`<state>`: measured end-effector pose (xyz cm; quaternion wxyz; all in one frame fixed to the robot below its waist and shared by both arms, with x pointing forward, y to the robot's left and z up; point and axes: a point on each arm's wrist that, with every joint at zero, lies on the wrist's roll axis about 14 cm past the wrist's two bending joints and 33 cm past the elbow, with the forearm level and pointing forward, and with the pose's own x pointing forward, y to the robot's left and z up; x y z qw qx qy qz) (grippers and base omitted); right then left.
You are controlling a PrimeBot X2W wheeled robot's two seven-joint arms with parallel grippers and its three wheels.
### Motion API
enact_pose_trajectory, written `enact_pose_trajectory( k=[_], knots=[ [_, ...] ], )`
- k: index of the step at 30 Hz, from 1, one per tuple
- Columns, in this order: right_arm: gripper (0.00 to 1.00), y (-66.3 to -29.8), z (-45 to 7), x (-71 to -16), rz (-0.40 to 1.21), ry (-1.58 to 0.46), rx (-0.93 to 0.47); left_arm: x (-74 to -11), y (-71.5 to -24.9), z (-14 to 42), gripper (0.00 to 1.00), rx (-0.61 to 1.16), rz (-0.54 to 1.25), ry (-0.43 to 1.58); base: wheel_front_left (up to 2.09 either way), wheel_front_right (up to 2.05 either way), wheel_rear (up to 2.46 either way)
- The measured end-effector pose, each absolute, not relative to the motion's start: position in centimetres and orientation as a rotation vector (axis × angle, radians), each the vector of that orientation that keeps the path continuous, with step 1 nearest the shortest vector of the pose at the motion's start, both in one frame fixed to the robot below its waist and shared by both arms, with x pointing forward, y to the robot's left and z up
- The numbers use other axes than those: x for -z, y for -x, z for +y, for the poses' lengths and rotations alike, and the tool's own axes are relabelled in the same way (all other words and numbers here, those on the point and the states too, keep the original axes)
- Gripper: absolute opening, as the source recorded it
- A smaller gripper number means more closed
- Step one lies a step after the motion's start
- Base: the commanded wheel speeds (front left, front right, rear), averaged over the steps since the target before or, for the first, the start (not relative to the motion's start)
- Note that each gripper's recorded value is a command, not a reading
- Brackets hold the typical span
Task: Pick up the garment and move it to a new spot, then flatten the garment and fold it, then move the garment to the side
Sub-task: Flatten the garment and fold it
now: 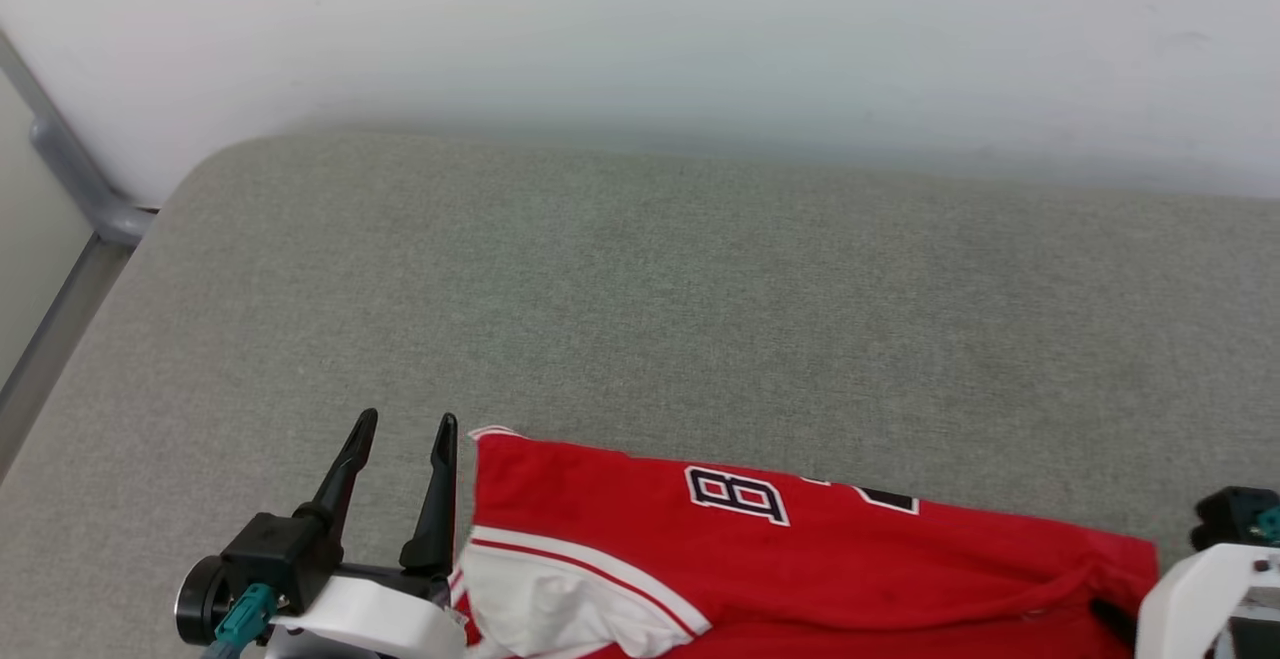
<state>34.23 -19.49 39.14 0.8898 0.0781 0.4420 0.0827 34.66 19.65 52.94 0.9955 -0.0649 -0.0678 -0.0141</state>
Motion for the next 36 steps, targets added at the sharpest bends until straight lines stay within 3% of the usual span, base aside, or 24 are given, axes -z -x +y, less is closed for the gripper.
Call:
enact_pose_trajectory(
  k=[9, 15, 20, 24, 36],
  knots=[
    [0.0, -32.7, -26.5, -40.5, 0.911, -0.188, 0.031, -52.7, -34.9, 18.4, 1.0, 0.069, -0.128, 0.133, 0.0, 0.0, 0.0],
    [0.0, -32.3, -26.2, -41.5, 0.899, -0.242, 0.02, -52.7, -35.0, 17.9, 1.0, 0.084, -0.125, 0.137, 0.0, 0.0, 0.0],
    [0.0, -32.9, -21.7, -43.2, 0.865, -0.362, -0.109, -52.7, -34.8, 17.7, 1.0, 0.091, -0.124, 0.136, 0.0, 0.0, 0.0],
    [0.0, -33.1, -15.9, -45.5, 0.836, -0.502, -0.296, -52.8, -34.5, 17.9, 1.0, 0.085, -0.126, 0.131, 0.0, 0.0, 0.0],
    [0.0, -33.6, -7.1, -47.4, 0.843, -0.743, -0.604, -52.6, -33.9, 18.8, 1.0, 0.054, -0.116, 0.131, 0.0, 0.0, 0.0]
  ],
)
